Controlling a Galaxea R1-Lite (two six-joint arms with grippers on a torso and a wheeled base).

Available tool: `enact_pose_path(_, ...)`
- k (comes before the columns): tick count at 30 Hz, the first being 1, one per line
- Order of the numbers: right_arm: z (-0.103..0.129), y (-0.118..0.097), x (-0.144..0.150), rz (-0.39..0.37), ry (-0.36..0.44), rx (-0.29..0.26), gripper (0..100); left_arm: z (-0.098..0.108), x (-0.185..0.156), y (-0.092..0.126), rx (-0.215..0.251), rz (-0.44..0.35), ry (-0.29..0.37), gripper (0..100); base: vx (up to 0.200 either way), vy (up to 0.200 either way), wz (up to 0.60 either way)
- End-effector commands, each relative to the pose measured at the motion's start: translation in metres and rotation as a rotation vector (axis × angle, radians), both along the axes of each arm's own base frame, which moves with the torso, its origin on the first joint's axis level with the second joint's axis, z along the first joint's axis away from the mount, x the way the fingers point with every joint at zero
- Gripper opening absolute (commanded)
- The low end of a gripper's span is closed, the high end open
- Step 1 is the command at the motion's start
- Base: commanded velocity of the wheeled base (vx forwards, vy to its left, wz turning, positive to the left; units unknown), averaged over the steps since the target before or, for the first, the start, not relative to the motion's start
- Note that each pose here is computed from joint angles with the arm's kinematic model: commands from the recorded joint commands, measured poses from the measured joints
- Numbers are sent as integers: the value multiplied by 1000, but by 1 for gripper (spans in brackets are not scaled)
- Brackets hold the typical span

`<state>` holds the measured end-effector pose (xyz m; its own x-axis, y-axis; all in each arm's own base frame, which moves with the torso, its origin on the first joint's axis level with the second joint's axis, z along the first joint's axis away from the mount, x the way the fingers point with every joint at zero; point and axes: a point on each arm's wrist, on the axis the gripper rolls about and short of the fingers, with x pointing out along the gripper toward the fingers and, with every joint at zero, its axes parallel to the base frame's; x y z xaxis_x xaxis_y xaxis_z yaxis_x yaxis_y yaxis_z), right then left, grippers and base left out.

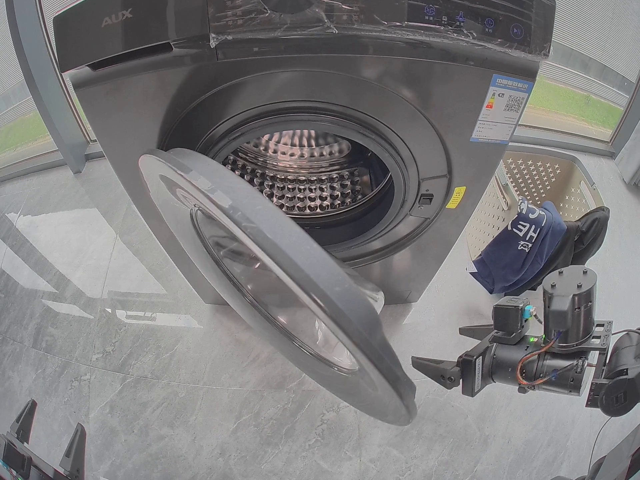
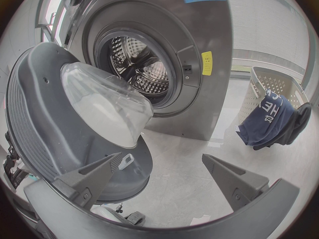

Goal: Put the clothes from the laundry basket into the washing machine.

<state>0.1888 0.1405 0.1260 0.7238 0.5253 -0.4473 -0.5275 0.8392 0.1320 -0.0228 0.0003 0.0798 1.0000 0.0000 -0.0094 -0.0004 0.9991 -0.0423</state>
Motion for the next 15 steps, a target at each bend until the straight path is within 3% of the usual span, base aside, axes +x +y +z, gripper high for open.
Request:
enact_pose_path(1,5,-3,-5,-3,-18,11,100,-4,0,0,1,0,3,100,-200,0,0)
enact_pose_path(8,-1,11,16,-16,-4,-4,100,-4,0,0,1,0,3,100,-200,0,0)
enact_pose_path(15,-15,39,10,78,33,-19,100,-4,0,0,1,0,3,100,0,0,0)
